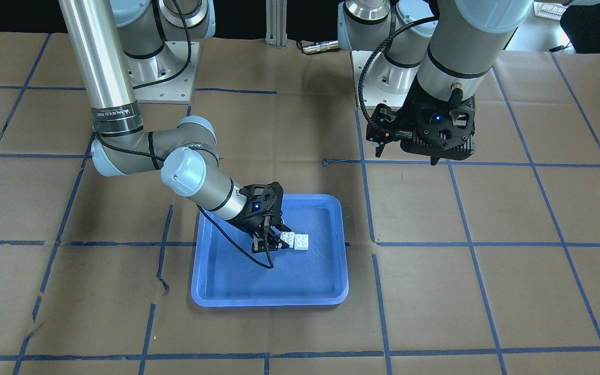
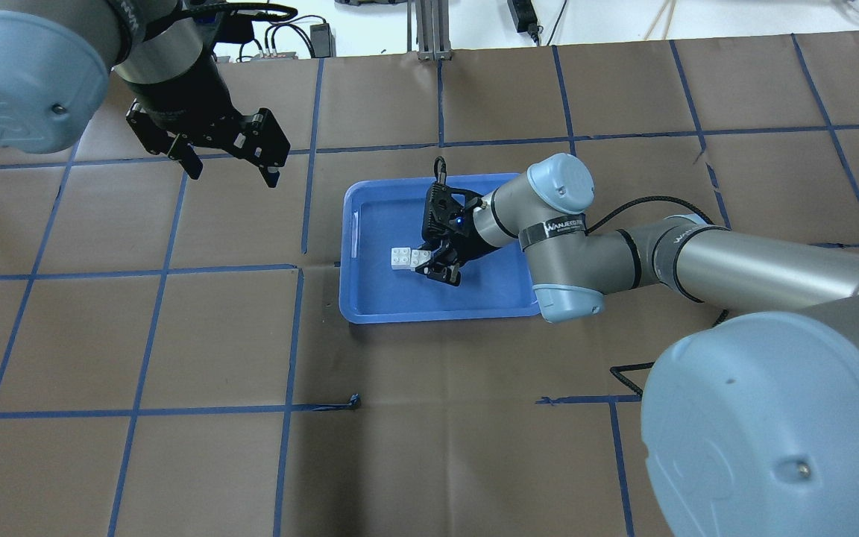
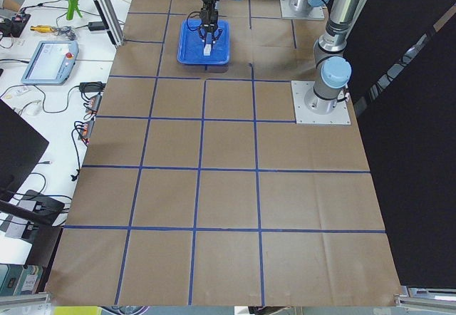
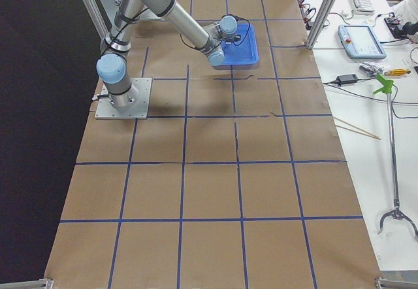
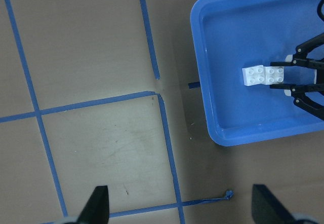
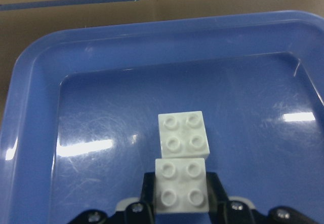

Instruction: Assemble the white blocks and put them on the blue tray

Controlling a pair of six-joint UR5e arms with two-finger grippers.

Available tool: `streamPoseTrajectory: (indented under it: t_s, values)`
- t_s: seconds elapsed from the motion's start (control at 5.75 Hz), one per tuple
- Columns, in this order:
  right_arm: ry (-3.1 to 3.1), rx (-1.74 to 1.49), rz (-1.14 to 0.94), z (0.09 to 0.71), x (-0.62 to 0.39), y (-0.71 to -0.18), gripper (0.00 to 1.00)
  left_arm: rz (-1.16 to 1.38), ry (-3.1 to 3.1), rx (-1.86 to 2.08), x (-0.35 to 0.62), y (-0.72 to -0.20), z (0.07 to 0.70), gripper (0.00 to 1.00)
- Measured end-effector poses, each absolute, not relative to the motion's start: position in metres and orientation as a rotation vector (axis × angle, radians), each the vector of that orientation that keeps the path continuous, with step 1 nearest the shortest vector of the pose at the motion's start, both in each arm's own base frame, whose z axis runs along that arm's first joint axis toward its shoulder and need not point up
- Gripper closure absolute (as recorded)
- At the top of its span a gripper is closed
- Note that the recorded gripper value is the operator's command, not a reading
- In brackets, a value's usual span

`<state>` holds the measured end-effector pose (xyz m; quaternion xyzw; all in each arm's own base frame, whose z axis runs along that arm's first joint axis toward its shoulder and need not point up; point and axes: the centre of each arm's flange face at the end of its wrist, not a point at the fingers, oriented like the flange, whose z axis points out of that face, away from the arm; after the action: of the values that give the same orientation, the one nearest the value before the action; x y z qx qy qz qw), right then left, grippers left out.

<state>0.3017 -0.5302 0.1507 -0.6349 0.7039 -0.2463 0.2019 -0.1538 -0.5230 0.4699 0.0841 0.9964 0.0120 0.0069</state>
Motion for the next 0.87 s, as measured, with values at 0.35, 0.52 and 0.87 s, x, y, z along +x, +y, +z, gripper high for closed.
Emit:
streamPoseTrajectory:
  t_s: [0.35,0.52,0.87]
  values:
    - [1.964,-1.773,-0.685,0.1500,0.3029,-0.5295,0.68,0.036,3.117,0.263,-0.1538,-0.5228,0.4703,0.01]
    - [1.964,-1.774,-0.684,0.1498,0.3034,-0.5292,0.68,0.036,3.117,0.263,-0.1538,-0.5227,0.4703,0.01]
    - [1.963,-1.774,-0.684,0.1494,0.3039,-0.5291,0.68,0.033,3.118,0.263,-0.1539,-0.5229,0.4708,0.01]
